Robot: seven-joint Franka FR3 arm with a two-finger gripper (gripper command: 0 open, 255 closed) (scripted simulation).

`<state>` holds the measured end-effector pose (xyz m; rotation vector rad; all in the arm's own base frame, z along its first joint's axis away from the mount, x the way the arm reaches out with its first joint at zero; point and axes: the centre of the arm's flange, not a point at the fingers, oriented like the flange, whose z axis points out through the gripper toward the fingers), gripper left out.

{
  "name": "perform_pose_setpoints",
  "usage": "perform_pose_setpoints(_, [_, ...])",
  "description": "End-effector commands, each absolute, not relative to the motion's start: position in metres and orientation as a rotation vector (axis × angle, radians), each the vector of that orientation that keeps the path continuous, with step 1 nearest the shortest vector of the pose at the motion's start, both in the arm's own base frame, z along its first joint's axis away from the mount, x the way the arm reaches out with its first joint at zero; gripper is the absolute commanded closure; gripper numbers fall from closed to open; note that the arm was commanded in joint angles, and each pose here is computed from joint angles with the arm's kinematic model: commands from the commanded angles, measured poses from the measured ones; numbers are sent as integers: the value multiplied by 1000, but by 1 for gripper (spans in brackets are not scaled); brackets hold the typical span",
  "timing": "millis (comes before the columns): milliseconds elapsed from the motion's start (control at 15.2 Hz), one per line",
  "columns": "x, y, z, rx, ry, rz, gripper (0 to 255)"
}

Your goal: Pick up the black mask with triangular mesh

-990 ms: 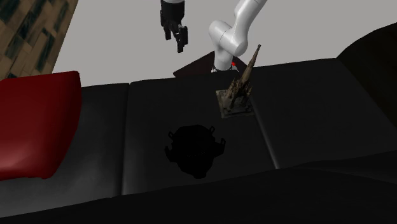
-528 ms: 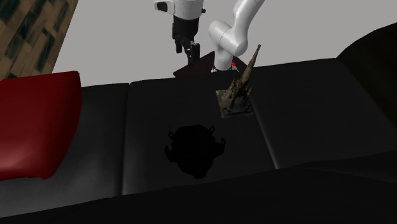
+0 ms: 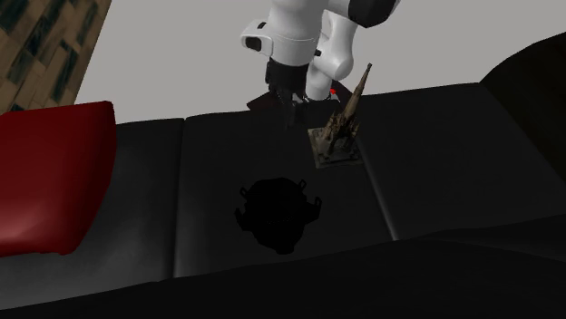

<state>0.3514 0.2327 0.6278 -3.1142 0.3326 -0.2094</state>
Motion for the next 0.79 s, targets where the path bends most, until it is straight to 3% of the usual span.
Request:
perform_pose_setpoints(0, [358,259,627,-3111,376,-207,0])
perform_pose_setpoints(726, [407,399,623,-3095,587,-200,0])
